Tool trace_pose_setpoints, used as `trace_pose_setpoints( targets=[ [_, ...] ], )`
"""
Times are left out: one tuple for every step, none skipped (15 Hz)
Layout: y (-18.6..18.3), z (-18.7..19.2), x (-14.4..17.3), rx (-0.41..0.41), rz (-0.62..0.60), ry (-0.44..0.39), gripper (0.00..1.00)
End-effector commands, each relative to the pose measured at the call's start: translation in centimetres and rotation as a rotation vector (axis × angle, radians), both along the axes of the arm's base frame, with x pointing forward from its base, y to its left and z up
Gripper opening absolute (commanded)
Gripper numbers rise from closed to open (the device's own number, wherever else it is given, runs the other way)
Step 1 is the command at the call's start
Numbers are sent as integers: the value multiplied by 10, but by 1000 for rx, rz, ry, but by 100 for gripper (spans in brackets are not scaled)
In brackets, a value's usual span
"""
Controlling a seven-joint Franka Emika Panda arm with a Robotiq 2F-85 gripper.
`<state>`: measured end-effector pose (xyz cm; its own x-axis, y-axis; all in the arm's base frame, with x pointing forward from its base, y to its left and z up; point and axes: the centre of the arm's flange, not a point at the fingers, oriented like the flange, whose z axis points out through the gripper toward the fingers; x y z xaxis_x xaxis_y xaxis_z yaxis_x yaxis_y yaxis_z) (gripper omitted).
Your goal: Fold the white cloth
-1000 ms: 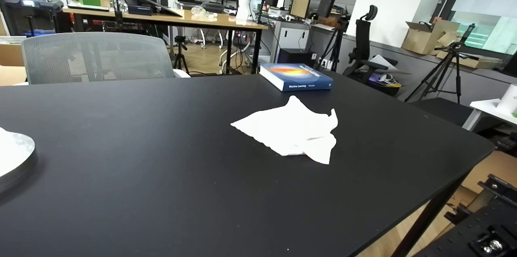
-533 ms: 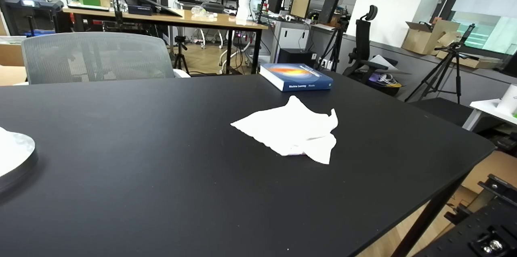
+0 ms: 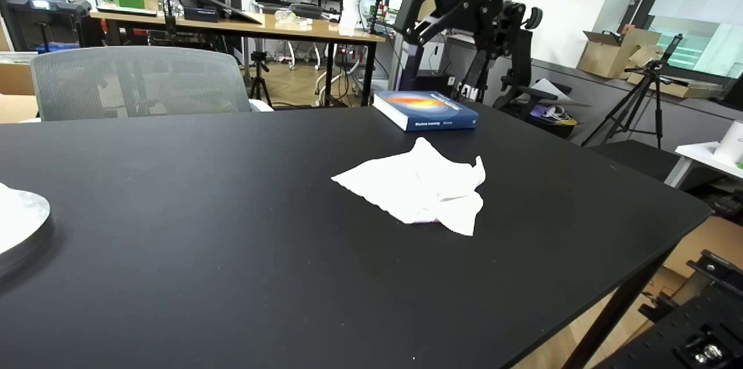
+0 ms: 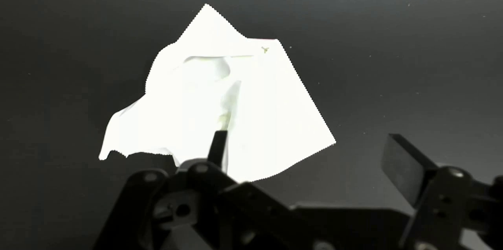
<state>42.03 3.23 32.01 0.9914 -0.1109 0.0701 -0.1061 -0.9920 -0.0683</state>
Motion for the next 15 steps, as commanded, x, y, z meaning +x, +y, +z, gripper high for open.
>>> trace_pose_setpoints(
  targets=[
    [-1,-8,6,2,-6,4,100],
    [-2,-15,9,2,-6,13,100],
    [-2,-19,9,2,-6,22,100],
    [-1,-19,9,2,-5,22,100],
    [-1,-17,8,2,-4,19,100],
    [0,-20,11,-14,-4,40,100],
    [-3,-27,15,-21,-10,63,100],
    [-5,-34,19,-19,3,88,100],
    [-8,-45,24,-26,6,105,100],
    [-11,-54,28,-25,19,126,100],
    [-14,-63,32,-32,25,142,100],
    [-16,-71,37,-37,29,158,100],
    [-19,-80,43,-48,31,168,100],
    [-20,-87,48,-58,39,170,100],
    [-21,-94,55,-73,44,160,100]
  ],
)
